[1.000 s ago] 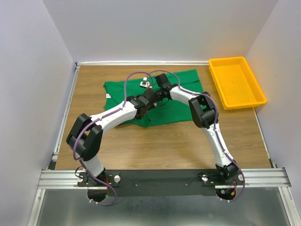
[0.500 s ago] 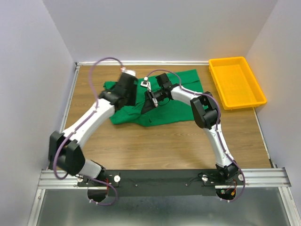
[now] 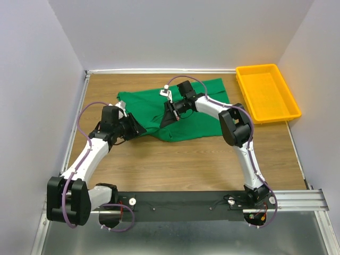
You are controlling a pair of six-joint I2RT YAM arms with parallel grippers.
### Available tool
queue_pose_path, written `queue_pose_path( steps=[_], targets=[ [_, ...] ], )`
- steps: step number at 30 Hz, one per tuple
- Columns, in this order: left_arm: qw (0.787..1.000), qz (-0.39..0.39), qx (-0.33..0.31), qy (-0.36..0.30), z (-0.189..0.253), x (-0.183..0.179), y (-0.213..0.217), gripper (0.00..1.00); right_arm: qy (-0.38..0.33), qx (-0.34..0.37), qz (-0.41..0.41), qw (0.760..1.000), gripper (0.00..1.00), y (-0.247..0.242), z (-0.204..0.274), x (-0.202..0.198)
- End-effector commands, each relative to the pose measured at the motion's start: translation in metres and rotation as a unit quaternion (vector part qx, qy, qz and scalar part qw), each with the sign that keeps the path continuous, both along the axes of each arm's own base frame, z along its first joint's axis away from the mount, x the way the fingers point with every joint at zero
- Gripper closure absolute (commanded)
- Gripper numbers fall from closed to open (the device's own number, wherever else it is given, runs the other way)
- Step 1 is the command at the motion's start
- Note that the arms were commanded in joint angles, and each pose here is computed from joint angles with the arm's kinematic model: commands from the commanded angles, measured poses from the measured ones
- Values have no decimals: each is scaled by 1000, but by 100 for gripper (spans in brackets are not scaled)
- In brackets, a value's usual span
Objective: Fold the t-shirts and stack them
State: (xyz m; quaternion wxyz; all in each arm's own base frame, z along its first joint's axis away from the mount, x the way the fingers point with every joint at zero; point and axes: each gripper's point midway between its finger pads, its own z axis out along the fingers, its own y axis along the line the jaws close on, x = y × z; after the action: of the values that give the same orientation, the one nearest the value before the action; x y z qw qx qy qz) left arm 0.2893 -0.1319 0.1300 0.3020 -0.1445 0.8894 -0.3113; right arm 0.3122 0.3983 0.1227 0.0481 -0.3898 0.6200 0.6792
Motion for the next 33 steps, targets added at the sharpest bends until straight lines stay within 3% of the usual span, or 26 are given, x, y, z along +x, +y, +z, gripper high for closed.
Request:
queue_pose_path(
  steps=[1, 14, 33],
  targets=[
    [995, -39, -84, -33, 25, 5, -25, 53, -9, 26, 22, 999, 99, -1, 18, -11],
    [997, -36, -57, -22, -4, 19, -6, 52, -7, 28, 30, 999, 99, 1, 21, -20],
    [993, -70, -91, -25, -12, 24, -12, 48, -8, 33, 37, 999, 99, 3, 24, -22]
  ],
)
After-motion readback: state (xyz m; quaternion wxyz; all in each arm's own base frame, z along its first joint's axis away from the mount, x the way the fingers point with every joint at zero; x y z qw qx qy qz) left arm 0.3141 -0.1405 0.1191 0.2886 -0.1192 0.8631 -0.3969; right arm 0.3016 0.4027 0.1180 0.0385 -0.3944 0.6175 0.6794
